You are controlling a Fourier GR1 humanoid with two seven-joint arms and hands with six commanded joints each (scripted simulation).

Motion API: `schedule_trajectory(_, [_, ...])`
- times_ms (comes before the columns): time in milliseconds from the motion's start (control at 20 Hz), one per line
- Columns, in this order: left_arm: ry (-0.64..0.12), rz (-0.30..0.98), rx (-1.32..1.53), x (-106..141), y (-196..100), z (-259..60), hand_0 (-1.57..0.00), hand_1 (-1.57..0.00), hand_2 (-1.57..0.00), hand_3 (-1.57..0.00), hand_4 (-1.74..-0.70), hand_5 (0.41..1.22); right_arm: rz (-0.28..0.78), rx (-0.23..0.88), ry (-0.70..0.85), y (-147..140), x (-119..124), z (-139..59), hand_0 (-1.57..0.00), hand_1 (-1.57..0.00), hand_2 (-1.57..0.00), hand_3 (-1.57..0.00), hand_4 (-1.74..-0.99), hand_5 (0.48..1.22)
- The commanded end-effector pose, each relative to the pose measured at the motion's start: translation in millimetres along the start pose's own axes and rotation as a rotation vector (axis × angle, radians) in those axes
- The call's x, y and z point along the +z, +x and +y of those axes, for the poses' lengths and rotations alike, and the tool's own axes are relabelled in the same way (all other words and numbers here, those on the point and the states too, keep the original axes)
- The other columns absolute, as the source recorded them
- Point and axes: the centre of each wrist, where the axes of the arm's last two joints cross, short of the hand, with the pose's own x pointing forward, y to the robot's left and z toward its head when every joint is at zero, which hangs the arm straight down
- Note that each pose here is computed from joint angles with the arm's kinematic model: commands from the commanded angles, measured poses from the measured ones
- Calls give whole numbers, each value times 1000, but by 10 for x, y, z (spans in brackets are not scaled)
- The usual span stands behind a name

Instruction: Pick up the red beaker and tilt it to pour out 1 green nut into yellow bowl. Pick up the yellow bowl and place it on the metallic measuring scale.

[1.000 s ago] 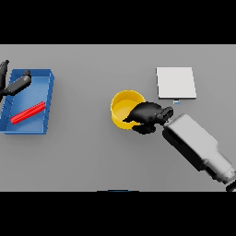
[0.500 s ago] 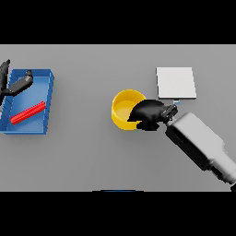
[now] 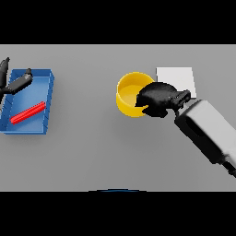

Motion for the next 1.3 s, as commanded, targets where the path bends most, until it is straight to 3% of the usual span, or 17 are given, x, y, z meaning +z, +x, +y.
schedule_trajectory(0, [3, -1, 4, 6, -7, 6, 1, 1, 1, 1, -808, 723, 7, -3, 0, -10, 19, -9, -1567, -1567, -1557, -1248, -1720, 1219])
schedule_trajectory(150, [5, -18, -13, 14, -1, 40, 1, 1, 1, 1, -800, 723, 9, 20, -27, -89, 98, -97, -1569, -1569, -1564, -1238, -1719, 1220])
schedule_trajectory(300, [6, -7, -1, 25, -19, 41, 1, 1, 1, 1, -811, 741, 67, 34, -70, -272, 161, -233, -1570, -1570, -1567, -1325, -1720, 1221])
schedule_trajectory(550, [7, 2, -10, 81, 54, 8, 1, 1, 1, 1, -806, 739, 179, 8, -115, -631, 212, -275, -1571, -1571, -1570, -1226, -1720, 1221])
schedule_trajectory(900, [14, 32, -11, 126, 34, 62, 1, 1, 1, 1, -829, 774, 314, -84, -133, -1172, 216, -97, -1571, -1571, -1571, -1168, -1720, 1221])
schedule_trajectory(1250, [23, 47, -16, 91, 32, 58, 1, 1, 1, 1, -811, 753, 375, -131, -124, -1412, 66, 150, -1571, -1567, -1571, -1390, -1724, 1221])
